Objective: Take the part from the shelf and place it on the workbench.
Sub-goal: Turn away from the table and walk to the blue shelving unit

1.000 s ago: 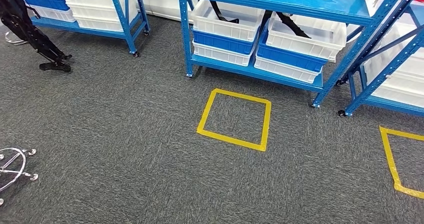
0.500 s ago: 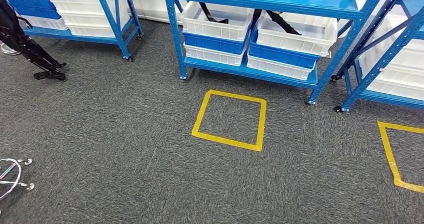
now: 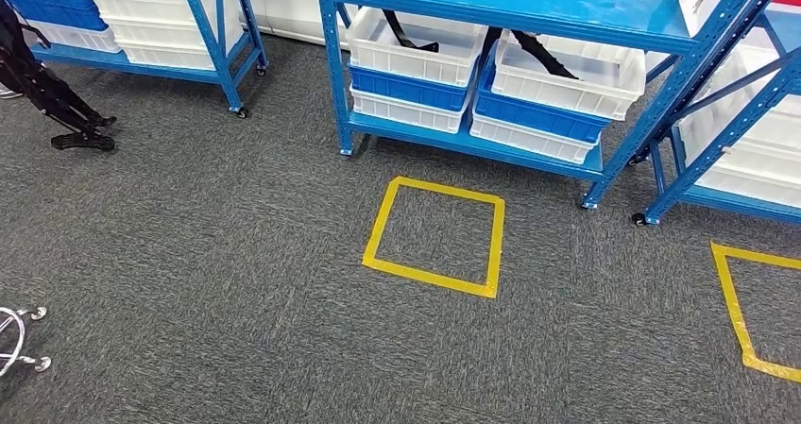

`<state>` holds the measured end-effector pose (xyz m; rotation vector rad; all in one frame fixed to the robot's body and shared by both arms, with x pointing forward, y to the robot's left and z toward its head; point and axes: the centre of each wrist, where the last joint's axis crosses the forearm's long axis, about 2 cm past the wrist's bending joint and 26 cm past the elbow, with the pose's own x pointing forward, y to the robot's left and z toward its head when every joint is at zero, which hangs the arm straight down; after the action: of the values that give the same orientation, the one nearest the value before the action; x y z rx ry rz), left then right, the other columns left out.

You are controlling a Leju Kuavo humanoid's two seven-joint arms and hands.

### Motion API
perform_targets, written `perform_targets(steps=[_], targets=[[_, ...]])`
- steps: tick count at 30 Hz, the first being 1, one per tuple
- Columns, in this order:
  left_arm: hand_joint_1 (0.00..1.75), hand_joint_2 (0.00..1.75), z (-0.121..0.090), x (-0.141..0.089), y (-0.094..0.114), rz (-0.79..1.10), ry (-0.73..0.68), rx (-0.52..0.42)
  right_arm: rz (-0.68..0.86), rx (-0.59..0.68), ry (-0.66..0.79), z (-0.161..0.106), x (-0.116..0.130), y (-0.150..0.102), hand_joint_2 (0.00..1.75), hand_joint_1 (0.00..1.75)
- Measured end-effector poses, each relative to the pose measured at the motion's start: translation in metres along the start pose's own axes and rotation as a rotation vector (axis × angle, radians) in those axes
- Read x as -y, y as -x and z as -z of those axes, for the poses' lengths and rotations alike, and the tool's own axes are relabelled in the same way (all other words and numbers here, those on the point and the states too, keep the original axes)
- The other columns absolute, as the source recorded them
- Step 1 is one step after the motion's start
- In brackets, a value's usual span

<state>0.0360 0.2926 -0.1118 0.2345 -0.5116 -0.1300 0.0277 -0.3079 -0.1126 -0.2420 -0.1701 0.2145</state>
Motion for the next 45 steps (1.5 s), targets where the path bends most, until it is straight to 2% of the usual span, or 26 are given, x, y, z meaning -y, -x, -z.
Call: perform_targets(steps=[26, 45], targets=[[0.0, 0.0, -0.0014, 0.0006, 0.0029, 0.0, -0.001, -0.006, -0.006, -0.005, -0.003, -0.001, -0.0039, 0.0022, 0.0, 0.0], [0.0, 0.0, 0.0015, 0.0014, -0.0044, 0.0, 0.004, 0.014, -0.002, -0.014, -0.003, -0.0005, -0.0004, 0.0063, 0.0, 0.0]])
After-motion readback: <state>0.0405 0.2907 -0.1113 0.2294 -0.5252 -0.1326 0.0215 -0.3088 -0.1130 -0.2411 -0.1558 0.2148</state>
